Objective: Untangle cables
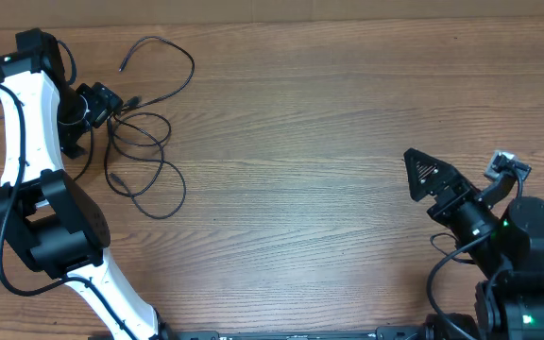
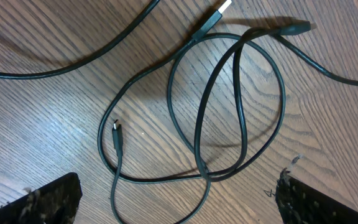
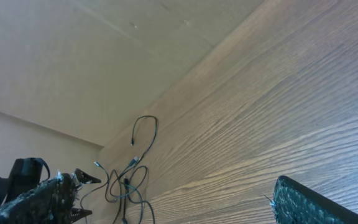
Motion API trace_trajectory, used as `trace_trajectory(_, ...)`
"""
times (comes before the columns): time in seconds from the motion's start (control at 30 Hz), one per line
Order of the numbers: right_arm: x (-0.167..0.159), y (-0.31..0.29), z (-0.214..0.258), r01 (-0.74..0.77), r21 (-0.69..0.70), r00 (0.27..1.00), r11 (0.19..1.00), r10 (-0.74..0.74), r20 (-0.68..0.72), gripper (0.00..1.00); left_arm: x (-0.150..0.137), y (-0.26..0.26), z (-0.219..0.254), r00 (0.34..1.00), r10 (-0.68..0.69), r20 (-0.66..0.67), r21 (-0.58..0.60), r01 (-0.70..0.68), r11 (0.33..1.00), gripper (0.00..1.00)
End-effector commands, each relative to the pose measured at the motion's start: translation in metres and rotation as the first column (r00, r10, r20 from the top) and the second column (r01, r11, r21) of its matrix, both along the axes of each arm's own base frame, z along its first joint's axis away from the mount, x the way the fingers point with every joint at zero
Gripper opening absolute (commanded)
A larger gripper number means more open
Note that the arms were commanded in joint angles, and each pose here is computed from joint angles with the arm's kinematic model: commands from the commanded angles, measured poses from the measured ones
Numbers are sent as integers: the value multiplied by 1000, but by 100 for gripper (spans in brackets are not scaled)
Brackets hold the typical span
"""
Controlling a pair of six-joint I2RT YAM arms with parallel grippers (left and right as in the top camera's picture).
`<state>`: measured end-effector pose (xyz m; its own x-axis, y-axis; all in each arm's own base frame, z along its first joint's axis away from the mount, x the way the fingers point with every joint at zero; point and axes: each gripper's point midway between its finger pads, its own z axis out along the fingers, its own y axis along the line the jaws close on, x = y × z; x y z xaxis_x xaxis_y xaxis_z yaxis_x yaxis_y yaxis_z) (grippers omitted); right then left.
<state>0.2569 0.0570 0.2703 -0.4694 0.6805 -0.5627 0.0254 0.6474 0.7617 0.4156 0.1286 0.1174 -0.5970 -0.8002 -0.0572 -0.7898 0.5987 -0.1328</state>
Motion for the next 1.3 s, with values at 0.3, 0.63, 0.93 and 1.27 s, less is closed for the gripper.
trace_trajectory(0.3,-13,-1,15,10,-5,997,1000,-10,75,100,0,0,-3,1000,-4,-6,6,4,1000,100)
trace_trajectory(0.63,-33,11,34,-43,-6,985,999,44,167,100,0,0,-3,1000,-4,-6,6,4,1000,99)
trace_trajectory(0.93,-44,21,21,-92,-6,980,996,91,175,100,1,0,-3,1000,-4,-6,6,4,1000,100)
trace_trajectory(1.27,-58,20,-59,-92,-4,995,996,92,-34,100,1,0,-3,1000,-4,-6,6,4,1000,100)
